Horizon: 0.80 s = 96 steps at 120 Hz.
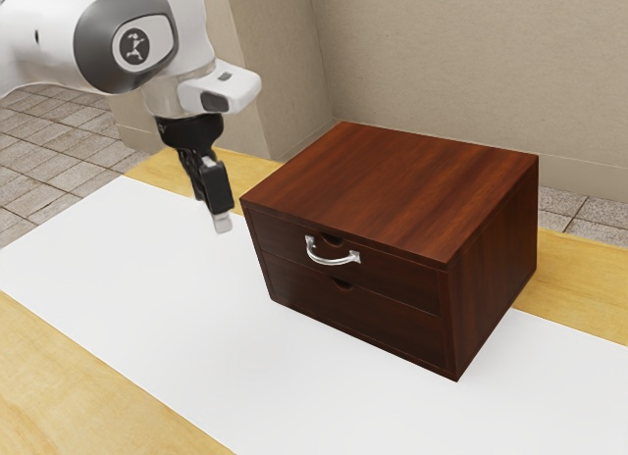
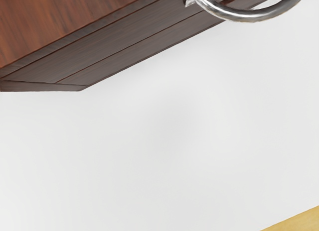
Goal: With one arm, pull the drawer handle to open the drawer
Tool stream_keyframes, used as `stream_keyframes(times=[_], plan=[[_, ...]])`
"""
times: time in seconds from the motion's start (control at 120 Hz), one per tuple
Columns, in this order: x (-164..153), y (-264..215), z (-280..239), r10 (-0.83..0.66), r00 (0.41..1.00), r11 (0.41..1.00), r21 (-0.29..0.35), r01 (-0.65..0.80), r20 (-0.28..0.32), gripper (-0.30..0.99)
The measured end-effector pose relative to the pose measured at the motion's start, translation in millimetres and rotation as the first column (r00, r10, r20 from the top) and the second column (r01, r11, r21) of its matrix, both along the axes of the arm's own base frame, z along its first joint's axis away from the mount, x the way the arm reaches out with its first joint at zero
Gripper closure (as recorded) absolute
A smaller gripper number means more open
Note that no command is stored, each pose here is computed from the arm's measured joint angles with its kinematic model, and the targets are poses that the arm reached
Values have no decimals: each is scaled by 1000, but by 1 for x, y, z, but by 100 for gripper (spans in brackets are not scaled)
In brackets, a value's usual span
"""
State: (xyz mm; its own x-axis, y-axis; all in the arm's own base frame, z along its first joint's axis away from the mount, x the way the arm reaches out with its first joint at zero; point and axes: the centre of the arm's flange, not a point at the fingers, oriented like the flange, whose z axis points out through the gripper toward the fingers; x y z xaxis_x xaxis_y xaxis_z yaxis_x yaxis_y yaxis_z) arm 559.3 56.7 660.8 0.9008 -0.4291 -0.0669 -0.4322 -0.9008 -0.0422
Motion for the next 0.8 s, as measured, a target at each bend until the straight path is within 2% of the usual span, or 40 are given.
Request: stream_keyframes(times=[0.167,0.25,0.358,0.483,0.583,0.8], plan=[[3,3,3,-67,997,998,3,67,32,0],[-2,2,5,-95,995,995,-4,95,26,0],[-41,-3,5,-147,989,988,-37,147,-5,0],[-68,0,-17,-251,968,967,-58,249,-30,0],[-84,-21,-27,-412,911,911,-22,412,5,0],[-75,-41,-33,-680,725,732,49,679,108,0]])
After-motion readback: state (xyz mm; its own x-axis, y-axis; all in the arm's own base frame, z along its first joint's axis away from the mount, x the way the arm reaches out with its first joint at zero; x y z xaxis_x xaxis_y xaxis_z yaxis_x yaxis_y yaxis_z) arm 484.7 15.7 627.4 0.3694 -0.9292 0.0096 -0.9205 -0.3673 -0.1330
